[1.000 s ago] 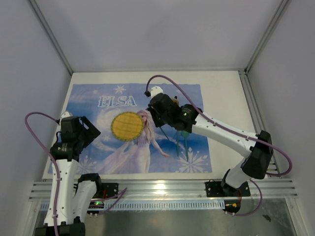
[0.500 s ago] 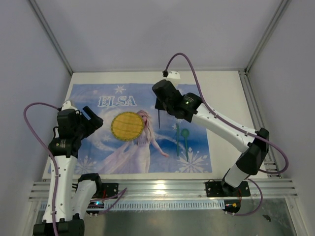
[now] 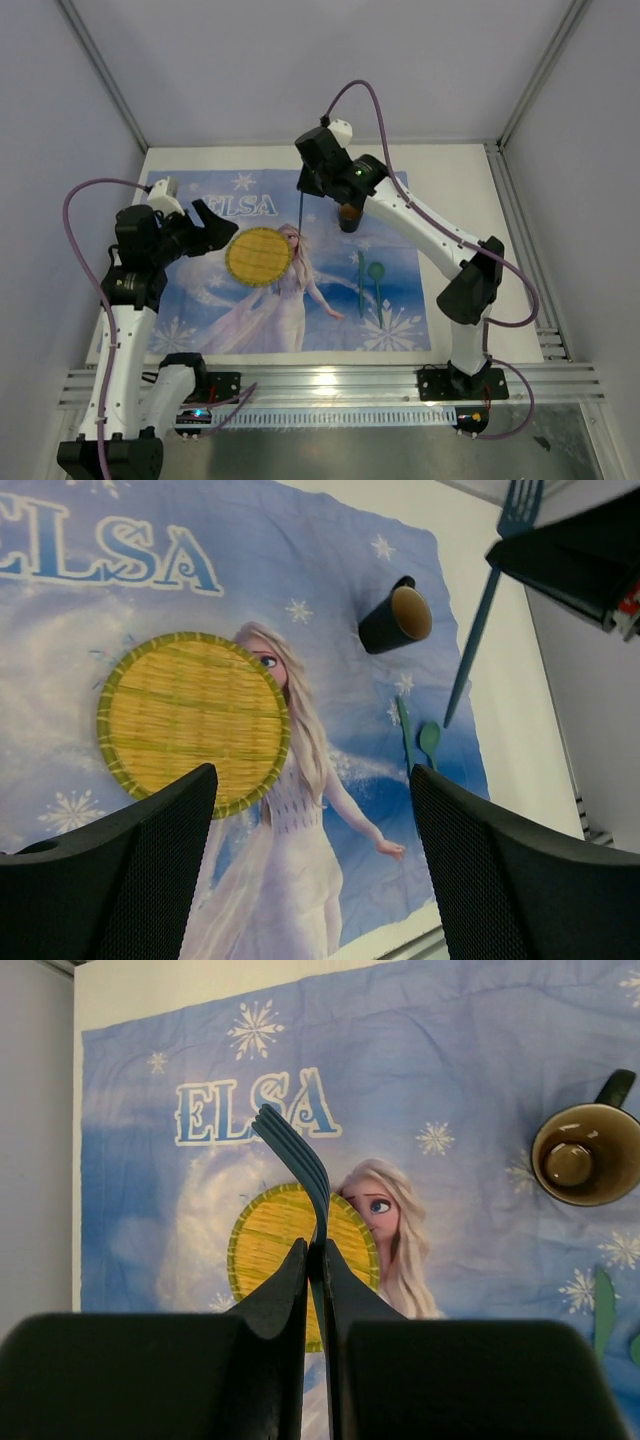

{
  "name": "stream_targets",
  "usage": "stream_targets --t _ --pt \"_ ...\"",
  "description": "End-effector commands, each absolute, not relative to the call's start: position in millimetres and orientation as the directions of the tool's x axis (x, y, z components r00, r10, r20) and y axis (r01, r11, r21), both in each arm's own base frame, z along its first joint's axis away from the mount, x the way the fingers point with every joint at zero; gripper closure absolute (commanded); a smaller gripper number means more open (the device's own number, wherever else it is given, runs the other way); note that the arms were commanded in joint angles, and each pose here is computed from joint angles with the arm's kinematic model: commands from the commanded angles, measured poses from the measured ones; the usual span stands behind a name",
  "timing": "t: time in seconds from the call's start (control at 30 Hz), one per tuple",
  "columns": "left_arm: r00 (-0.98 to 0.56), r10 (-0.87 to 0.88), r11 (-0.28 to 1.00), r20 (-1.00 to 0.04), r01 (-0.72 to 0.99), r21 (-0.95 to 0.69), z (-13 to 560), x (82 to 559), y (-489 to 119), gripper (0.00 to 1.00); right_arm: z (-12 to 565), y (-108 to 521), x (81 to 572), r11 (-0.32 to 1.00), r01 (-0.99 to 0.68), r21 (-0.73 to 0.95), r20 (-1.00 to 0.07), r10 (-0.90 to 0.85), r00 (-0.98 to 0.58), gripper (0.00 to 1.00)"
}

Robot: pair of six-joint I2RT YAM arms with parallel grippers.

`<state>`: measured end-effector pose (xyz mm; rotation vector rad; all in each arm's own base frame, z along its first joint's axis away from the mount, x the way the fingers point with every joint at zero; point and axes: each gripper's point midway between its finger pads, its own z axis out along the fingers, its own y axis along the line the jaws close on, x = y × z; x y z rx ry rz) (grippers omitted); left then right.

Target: Set the dinner table for one person

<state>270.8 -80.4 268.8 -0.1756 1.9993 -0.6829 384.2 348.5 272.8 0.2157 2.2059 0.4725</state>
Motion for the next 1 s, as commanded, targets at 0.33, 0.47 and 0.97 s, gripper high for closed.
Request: stream_targets --t 0.33,0.47,0.97 --pt "-0.518 -0.161 0.815 -0.84 0.411 -0.409 314 305 -135 0.21 279 350 398 0.894 -0.054 0.444 -0.672 0.293 -0.681 0.94" --pt "-0.491 -0.043 0.858 -0.87 0.428 -0.284 321 337 -161 0.22 280 336 408 0.883 -0.026 0.469 -0.648 0.324 -0.69 0.94" --pt "-0.415 0.357 0.873 -0.837 0.468 0.14 285 326 -241 0.24 267 293 430 0.876 0.043 0.48 -0.582 0.355 -0.731 0.94"
